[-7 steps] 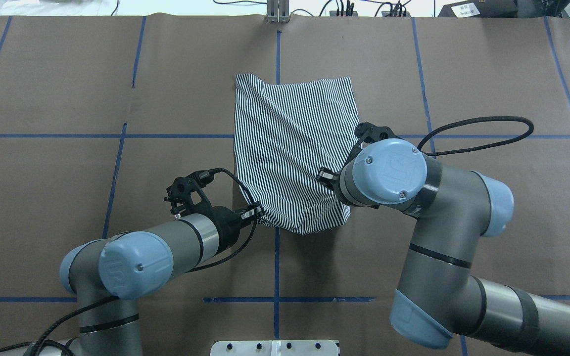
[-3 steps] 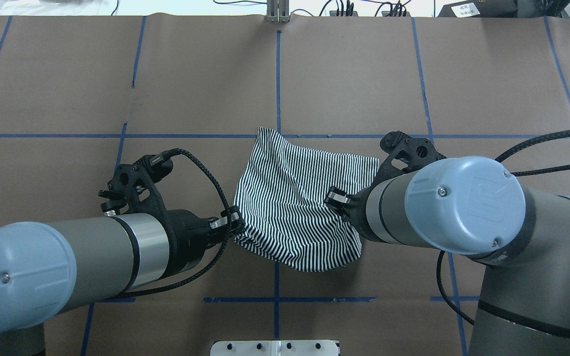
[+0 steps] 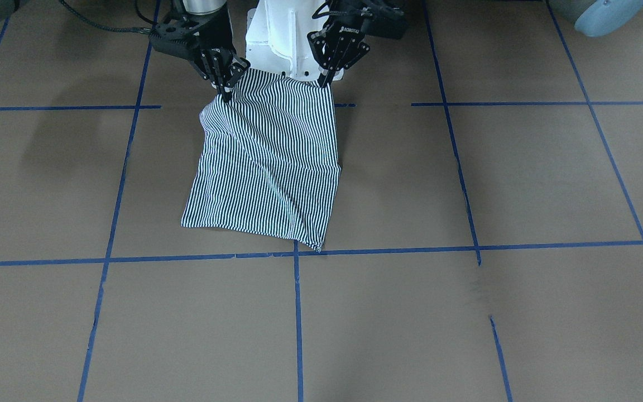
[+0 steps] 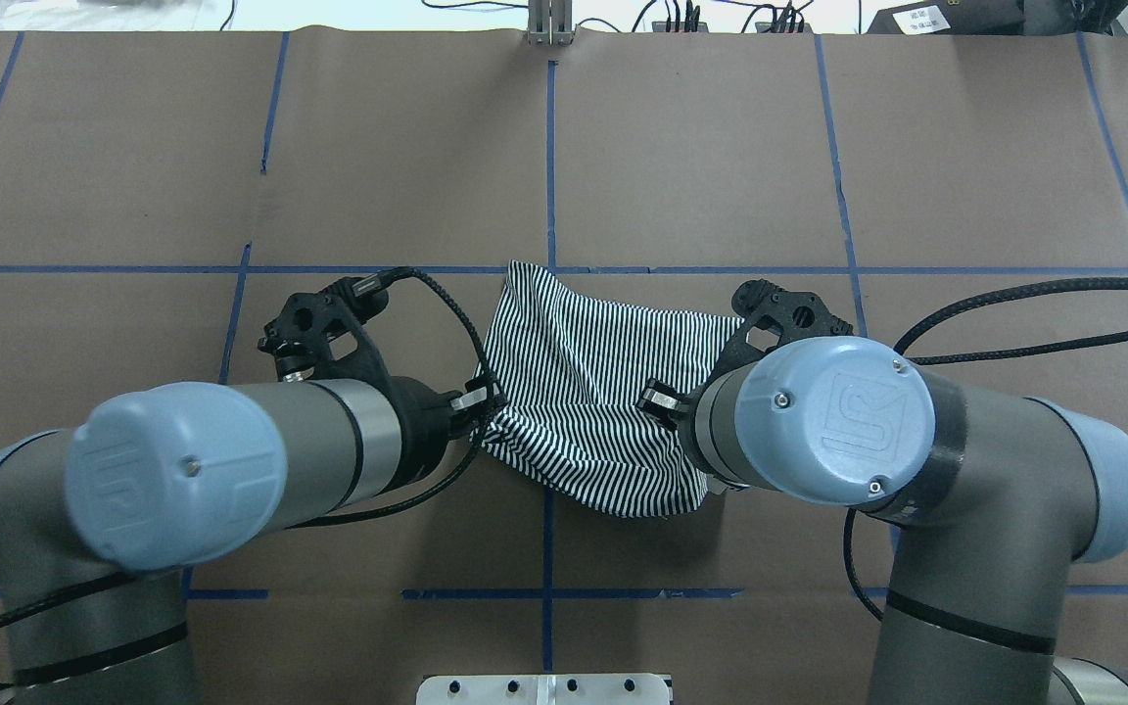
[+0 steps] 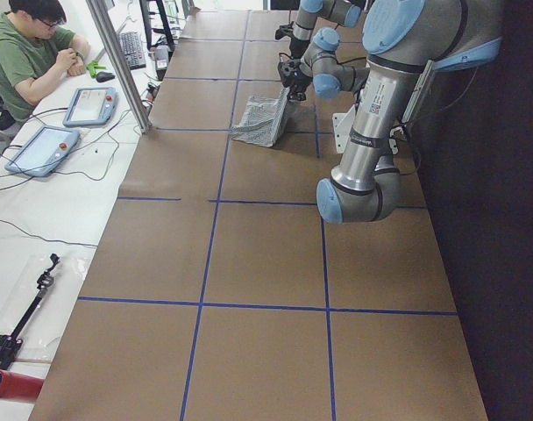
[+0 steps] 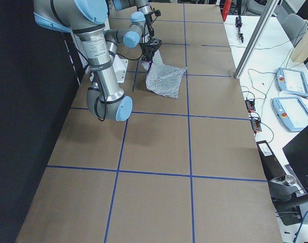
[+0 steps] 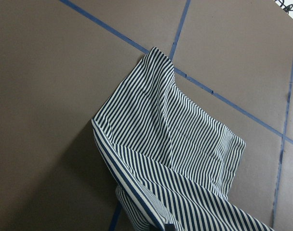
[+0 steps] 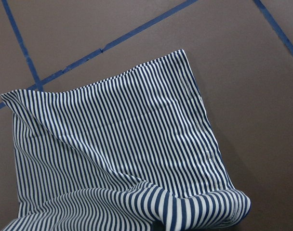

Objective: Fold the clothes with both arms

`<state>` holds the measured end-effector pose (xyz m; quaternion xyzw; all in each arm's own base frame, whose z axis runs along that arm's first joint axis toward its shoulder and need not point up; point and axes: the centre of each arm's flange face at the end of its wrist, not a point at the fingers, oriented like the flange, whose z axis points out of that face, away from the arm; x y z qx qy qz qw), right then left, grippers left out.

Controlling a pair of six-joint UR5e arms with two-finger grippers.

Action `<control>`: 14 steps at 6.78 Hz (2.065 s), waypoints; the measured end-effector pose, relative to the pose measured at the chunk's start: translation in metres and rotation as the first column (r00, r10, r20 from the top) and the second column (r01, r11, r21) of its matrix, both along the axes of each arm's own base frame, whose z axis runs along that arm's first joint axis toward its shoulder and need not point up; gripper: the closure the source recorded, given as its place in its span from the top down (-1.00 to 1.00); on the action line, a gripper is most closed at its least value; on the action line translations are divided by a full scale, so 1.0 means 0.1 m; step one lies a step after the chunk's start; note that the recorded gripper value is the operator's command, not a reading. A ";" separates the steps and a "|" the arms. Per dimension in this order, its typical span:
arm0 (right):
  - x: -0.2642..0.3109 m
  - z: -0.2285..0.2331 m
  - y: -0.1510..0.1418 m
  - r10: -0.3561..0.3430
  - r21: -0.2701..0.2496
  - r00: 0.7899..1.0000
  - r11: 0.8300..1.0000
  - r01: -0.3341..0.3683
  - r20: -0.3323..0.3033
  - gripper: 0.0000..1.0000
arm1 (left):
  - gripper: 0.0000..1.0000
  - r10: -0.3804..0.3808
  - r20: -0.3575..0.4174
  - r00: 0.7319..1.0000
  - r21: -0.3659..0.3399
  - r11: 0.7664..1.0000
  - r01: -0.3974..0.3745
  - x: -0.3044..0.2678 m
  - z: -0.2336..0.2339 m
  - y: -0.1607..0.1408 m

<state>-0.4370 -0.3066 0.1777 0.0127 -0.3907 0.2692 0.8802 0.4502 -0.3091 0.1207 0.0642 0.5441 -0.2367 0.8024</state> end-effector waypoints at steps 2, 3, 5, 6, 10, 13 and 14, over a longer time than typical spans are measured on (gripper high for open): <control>-0.23 0.20 -0.13 0.018 0.007 0.999 1.000 -0.017 -0.046 -1.00 | -1.00 -0.045 0.054 0.998 0.028 0.999 0.043 0.23 -0.07 -0.49; -0.41 0.34 -0.26 0.032 0.013 0.998 0.999 -0.031 -0.051 -1.00 | -1.00 -0.070 0.074 0.995 0.051 0.997 0.066 0.28 -0.04 -0.77; -0.54 0.53 -0.49 0.057 0.018 0.996 0.998 -0.056 -0.063 -1.00 | -1.00 -0.105 0.104 0.989 0.074 0.992 0.098 0.58 0.05 -1.29; -0.56 0.57 -0.64 0.071 0.021 0.994 0.997 -0.070 -0.077 -1.00 | -1.00 -0.112 0.114 0.987 0.077 0.992 0.103 0.74 0.13 -1.46; -0.76 0.81 -1.52 0.134 0.053 0.987 0.990 -0.129 -0.091 -1.00 | -1.00 -0.102 0.181 0.978 0.074 0.993 0.089 1.15 0.52 -1.70; -0.81 0.98 -1.68 0.103 0.092 0.988 0.991 -0.092 -0.117 1.00 | 1.00 -0.080 0.197 0.977 0.112 0.992 0.059 1.28 0.72 -1.76; -0.81 1.01 -1.69 0.079 0.114 0.988 0.991 -0.064 -0.134 1.00 | 1.00 -0.057 0.222 0.973 0.160 0.987 0.022 1.22 0.79 -1.74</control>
